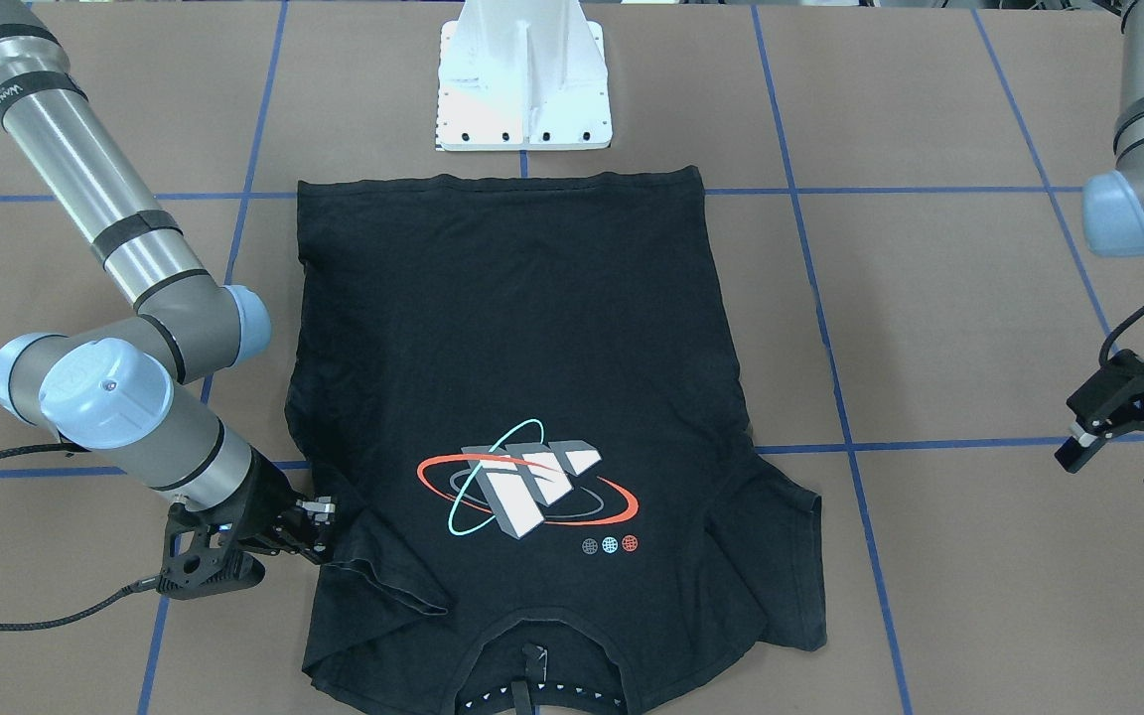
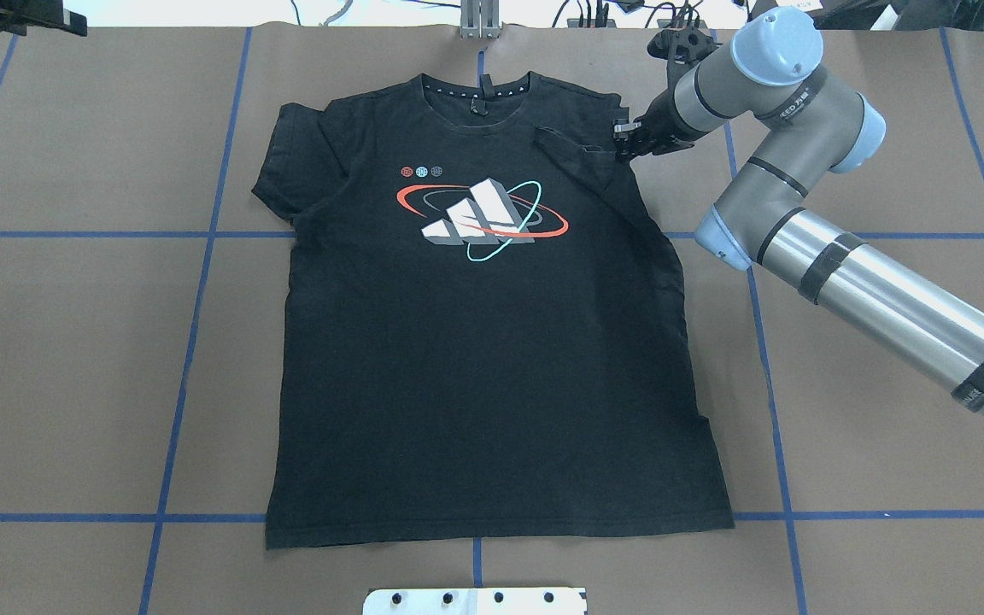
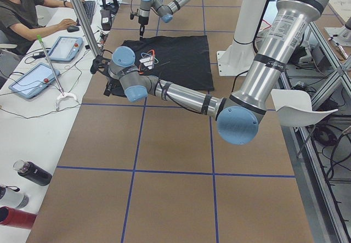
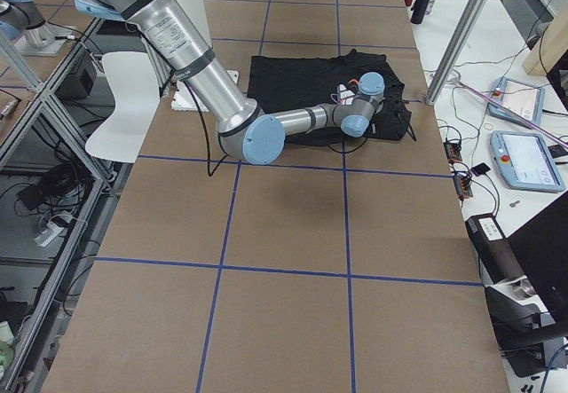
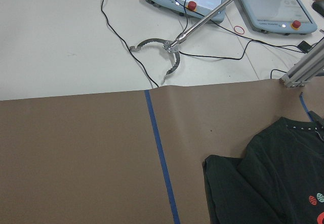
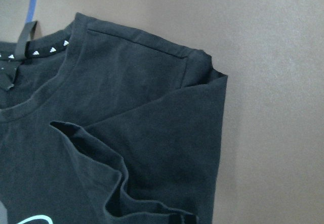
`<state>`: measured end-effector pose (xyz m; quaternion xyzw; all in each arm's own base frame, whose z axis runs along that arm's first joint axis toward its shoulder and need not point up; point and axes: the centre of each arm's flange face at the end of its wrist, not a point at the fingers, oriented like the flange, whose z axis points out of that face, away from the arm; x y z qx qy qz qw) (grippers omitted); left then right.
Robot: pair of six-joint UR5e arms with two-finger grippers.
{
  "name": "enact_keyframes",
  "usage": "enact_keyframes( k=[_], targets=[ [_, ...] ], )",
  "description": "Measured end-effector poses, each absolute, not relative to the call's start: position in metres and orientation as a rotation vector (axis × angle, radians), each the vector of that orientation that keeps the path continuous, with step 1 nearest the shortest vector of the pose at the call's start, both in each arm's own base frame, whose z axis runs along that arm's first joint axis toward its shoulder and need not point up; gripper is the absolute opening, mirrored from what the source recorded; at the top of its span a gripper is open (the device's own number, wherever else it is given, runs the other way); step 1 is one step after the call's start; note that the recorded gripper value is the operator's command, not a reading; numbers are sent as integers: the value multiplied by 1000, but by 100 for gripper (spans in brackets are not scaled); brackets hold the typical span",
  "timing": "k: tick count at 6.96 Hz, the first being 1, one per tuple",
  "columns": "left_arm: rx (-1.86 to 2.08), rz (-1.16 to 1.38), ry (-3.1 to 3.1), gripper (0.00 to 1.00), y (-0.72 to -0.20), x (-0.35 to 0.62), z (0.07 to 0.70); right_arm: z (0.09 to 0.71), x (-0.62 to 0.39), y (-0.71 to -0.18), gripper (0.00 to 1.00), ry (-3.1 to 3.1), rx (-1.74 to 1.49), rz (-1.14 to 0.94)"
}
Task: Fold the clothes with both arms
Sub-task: 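Drag the sleeve toward the shirt's center with the right gripper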
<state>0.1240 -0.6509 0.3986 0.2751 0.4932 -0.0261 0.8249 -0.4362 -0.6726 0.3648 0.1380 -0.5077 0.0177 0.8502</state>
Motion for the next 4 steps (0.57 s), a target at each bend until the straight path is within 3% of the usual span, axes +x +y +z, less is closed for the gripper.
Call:
enact_keyframes(
  k=[4],
  targets=[
    [581,-57,1047,100,-650,124,401,319,-455,-637,0,-1149,317,-43]
  ],
)
